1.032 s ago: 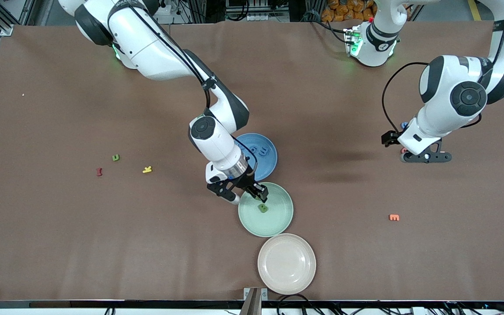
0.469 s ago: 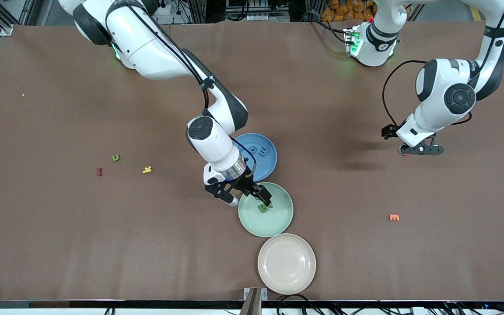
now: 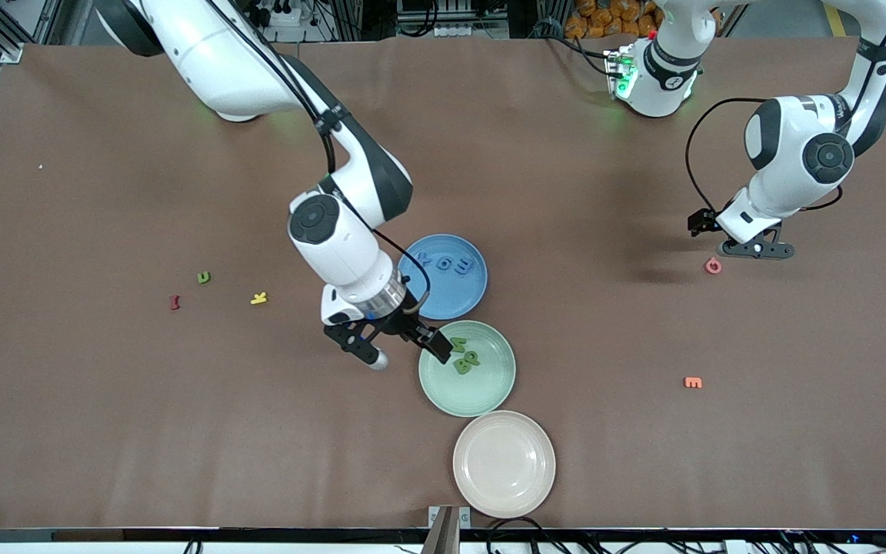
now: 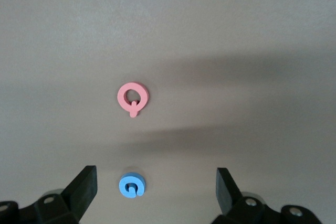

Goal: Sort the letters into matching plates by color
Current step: 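Move the right gripper to the green n while the left gripper lowers onto the c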

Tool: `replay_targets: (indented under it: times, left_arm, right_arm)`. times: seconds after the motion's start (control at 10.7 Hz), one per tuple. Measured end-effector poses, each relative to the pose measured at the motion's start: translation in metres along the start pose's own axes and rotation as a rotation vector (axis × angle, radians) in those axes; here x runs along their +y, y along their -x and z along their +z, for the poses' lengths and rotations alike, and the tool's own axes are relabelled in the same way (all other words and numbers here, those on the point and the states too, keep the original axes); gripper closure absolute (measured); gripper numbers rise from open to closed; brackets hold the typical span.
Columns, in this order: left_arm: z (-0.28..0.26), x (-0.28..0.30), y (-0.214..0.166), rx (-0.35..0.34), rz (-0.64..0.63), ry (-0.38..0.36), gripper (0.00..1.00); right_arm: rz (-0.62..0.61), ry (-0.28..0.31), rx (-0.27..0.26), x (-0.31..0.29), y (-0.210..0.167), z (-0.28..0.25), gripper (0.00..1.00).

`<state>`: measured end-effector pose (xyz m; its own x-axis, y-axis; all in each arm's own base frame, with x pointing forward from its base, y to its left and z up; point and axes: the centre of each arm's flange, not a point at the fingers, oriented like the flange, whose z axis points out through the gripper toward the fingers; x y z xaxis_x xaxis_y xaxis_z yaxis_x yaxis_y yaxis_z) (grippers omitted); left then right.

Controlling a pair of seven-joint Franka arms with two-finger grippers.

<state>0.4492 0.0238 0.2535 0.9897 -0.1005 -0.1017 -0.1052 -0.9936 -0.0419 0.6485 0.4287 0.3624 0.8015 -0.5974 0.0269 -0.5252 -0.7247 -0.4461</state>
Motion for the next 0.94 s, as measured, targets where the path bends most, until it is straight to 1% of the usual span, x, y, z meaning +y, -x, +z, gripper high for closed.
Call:
replay_targets:
  times: [0.28, 0.47, 0.66, 0.94]
  left_arm:
    - [0.018, -0.001, 0.006, -0.015, -0.004, 0.006, 0.0]
    - [0.044, -0.014, 0.008, -0.034, 0.014, -0.013, 0.0]
    - [0.061, -0.029, 0.013, -0.05, 0.017, -0.024, 0.0]
    - [0.068, -0.029, 0.026, -0.051, 0.019, -0.023, 0.0]
  right_arm:
    - [0.012, 0.017, -0.016, -0.008, -0.011, -0.05, 0.0]
    - [0.016, 0.042, -0.035, -0.011, -0.012, -0.08, 0.0]
    - [0.026, 0.043, -0.046, -0.014, -0.018, -0.112, 0.0]
    - [-0.034, 0.091, -0.061, -0.004, -0.038, -0.157, 0.0]
